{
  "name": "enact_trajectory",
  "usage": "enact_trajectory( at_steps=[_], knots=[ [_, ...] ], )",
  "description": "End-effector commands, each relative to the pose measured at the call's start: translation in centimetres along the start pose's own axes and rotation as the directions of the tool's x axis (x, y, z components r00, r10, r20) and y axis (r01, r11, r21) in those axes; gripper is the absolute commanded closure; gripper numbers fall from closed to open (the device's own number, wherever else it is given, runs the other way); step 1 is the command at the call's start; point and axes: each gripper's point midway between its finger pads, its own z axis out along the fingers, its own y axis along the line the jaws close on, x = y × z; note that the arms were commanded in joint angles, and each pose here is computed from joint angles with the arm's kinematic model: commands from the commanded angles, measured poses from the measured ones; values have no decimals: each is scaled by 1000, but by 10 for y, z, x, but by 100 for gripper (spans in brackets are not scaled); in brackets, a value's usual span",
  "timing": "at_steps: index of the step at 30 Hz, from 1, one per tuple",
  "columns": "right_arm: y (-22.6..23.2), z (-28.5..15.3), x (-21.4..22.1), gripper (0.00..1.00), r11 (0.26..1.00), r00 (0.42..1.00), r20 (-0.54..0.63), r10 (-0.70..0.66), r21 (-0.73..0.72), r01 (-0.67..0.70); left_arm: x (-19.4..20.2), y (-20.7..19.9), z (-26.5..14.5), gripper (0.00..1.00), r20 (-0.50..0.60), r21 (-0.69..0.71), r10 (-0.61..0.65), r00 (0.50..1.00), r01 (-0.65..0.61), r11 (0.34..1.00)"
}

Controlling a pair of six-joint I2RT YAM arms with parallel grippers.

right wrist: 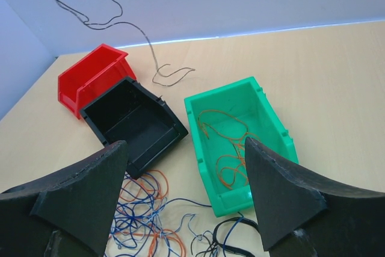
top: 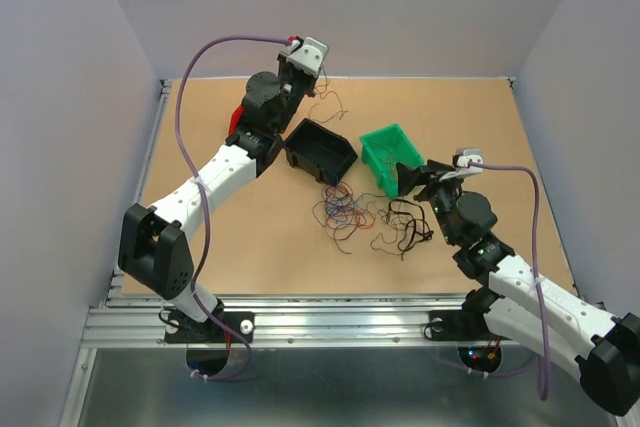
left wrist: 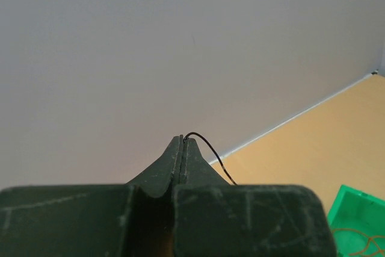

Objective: Untangle the cables

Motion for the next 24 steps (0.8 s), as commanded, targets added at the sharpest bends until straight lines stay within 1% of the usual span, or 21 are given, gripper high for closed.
enact_trajectory(
  at_steps=[1,4,7,8,10,11,12,13,14,15,17,18,19,20,22,23,24],
  knots=[
    [1,0,-7,17,1000,999,34,-1,-8,1,-99,38,-33,100,270,-107,3,963,27,994],
    [2,2,-6,17,1000,1000,29,0,-10,0,-112,48,-45,100,298,-137,8,954,34,990],
    [2,3,-4,17,1000,1000,23,1,-12,0,-128,60,-49,100,321,-180,23,947,37,983],
    [4,4,-3,17,1000,1000,19,1,-16,-1,-142,68,-50,100,340,-203,35,940,37,978],
    [5,5,-4,17,1000,1000,16,3,-20,-3,-149,72,-46,100,340,-215,40,940,36,976],
    [8,6,0,17,999,1000,4,0,-34,0,-169,80,-47,100,371,-233,43,927,48,971],
    [12,7,2,17,999,1000,-5,-5,-54,5,-172,80,-44,100,362,-228,39,931,48,973],
    [16,9,4,17,997,1000,-14,-20,-77,19,-176,82,-41,100,366,-227,37,930,51,972],
    [31,11,0,17,988,999,-17,-29,-152,26,-195,85,-43,100,397,-221,32,917,62,973],
    [41,16,6,13,980,998,-33,-48,-193,40,-197,83,-42,100,395,-206,24,918,63,977],
    [56,25,5,10,959,995,-20,-102,-269,93,-207,82,-44,100,414,-186,20,910,64,980],
    [77,30,-4,8,929,993,5,-118,-354,112,-209,79,-45,100,422,-168,15,907,61,984],
    [83,42,7,4,909,984,4,-178,-383,166,-212,78,-45,100,429,-160,8,903,67,985],
    [97,48,10,2,875,979,9,-204,-447,186,-213,77,-46,100,431,-153,7,902,65,986],
    [113,74,19,0,831,958,35,-286,-489,266,-211,75,-45,100,428,-146,5,904,64,987],
    [117,83,22,0,821,954,44,-297,-498,279,-210,74,-44,100,425,-144,5,905,63,988],
    [128,97,2,0,815,954,112,-278,-498,296,-210,73,-44,100,425,-141,6,905,60,988]
  ],
)
